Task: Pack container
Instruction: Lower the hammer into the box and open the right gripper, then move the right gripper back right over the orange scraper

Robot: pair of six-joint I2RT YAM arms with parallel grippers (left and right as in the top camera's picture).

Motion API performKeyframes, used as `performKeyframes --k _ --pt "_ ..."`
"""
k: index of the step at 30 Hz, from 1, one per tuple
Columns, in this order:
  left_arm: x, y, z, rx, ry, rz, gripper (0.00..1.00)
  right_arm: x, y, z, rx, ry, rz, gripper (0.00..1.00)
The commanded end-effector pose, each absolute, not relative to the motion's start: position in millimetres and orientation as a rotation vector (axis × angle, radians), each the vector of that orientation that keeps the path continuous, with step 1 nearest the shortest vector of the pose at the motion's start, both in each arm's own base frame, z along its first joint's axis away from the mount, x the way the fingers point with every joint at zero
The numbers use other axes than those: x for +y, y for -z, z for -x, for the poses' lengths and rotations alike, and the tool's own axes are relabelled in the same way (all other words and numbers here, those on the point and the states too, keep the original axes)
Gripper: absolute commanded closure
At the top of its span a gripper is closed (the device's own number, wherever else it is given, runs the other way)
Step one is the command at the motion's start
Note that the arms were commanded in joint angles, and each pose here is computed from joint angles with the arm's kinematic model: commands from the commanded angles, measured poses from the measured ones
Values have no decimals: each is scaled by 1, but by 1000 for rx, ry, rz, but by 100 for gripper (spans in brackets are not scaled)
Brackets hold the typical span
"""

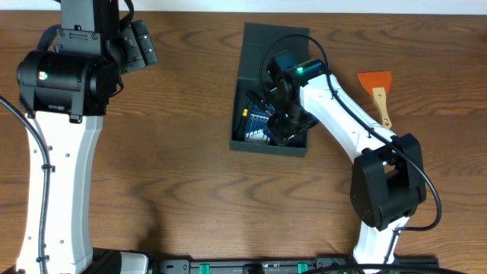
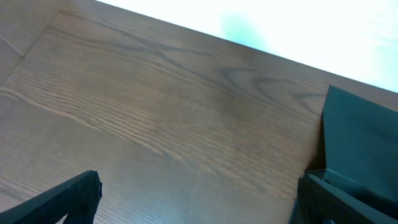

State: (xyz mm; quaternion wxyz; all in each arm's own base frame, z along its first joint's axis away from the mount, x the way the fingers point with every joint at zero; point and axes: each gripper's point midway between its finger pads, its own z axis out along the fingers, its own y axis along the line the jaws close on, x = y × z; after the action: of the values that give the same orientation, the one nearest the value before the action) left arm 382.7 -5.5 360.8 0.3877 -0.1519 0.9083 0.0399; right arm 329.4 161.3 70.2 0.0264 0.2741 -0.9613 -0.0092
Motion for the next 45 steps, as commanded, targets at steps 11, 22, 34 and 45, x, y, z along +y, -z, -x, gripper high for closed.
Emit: performKeyframes --k 11,22,34,45 --pt "-1 -365 -381 2299 -114 400 1 164 -67 -328 -2963 38 -844 33" --pt "-1 -365 -381 2299 -114 400 1 163 -67 -327 -2958 37 -843 22" --pt "-1 -365 -381 2299 -114 400 1 169 -78 -342 -3022 48 -825 22" --pt "-1 -365 -381 2299 -114 400 2 100 -199 -412 -3378 -188 -244 17"
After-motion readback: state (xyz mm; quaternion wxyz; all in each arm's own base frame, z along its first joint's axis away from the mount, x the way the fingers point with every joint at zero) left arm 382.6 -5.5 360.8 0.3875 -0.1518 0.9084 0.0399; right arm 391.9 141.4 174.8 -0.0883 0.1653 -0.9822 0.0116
